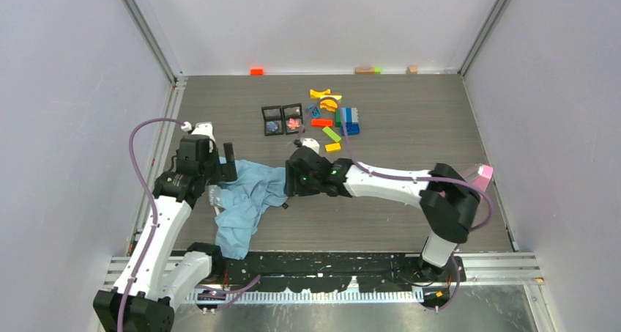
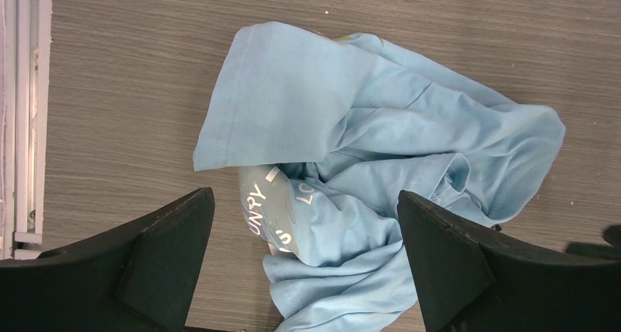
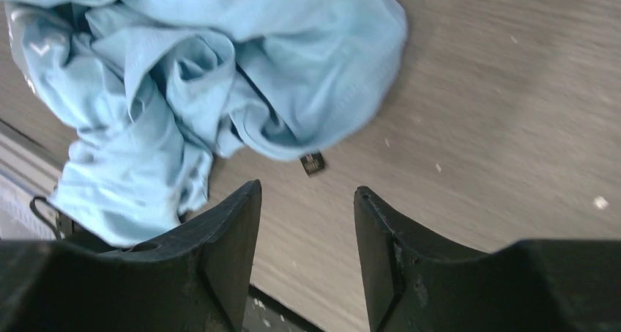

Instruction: Pin the brooch onto the clothing

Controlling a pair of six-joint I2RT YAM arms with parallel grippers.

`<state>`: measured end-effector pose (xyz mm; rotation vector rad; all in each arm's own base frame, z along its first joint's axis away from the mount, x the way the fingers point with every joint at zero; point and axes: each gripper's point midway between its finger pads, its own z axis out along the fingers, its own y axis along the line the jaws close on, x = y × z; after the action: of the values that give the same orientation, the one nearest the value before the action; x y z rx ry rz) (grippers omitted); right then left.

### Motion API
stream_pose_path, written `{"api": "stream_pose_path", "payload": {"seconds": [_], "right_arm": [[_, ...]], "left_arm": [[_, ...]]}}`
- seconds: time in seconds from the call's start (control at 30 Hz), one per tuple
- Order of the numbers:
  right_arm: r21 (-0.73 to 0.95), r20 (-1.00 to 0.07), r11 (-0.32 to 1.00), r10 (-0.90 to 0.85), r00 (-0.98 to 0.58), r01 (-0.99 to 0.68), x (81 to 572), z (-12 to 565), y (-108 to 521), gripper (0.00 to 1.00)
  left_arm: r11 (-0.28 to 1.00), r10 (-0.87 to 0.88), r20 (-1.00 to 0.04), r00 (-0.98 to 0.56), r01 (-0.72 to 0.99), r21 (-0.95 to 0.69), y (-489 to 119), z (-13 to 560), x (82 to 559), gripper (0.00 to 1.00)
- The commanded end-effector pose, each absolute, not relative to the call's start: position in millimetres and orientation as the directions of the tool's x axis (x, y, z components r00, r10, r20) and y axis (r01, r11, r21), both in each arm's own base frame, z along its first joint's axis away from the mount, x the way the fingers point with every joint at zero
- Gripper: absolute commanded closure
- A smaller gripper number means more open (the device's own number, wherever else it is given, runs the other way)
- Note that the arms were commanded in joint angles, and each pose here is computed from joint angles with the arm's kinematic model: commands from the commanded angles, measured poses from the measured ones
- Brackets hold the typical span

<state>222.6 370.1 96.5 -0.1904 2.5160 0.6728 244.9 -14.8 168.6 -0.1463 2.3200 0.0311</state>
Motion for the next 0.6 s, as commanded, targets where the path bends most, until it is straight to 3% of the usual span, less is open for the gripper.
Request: {"api": "stream_pose_path", "payload": {"seconds": [0.0,0.23,0.57], "right_arm": [[0.436,-0.588,0.871,0.086,-0.804,-0.225,257,104,401,0.44],[0.358,-0.602,0.908,0.045,-0.797,-0.219,282,89,402,0.39],[0.465,-0.471,0.861,0.043,-0.881,-0.206,302,67,388,0.31]], "left_arm": [[0.991,-0.108,-0.738,-0.666,-0.128,-0.031,-12,182,256,0.00],[0.973,-0.231,-0.669,-0.706,-0.180,-0.146,-8,169,272,0.02],[0.977,-0.213,-0.579,-0.787,-0.191,-0.099,8,158,315,0.02]]}}
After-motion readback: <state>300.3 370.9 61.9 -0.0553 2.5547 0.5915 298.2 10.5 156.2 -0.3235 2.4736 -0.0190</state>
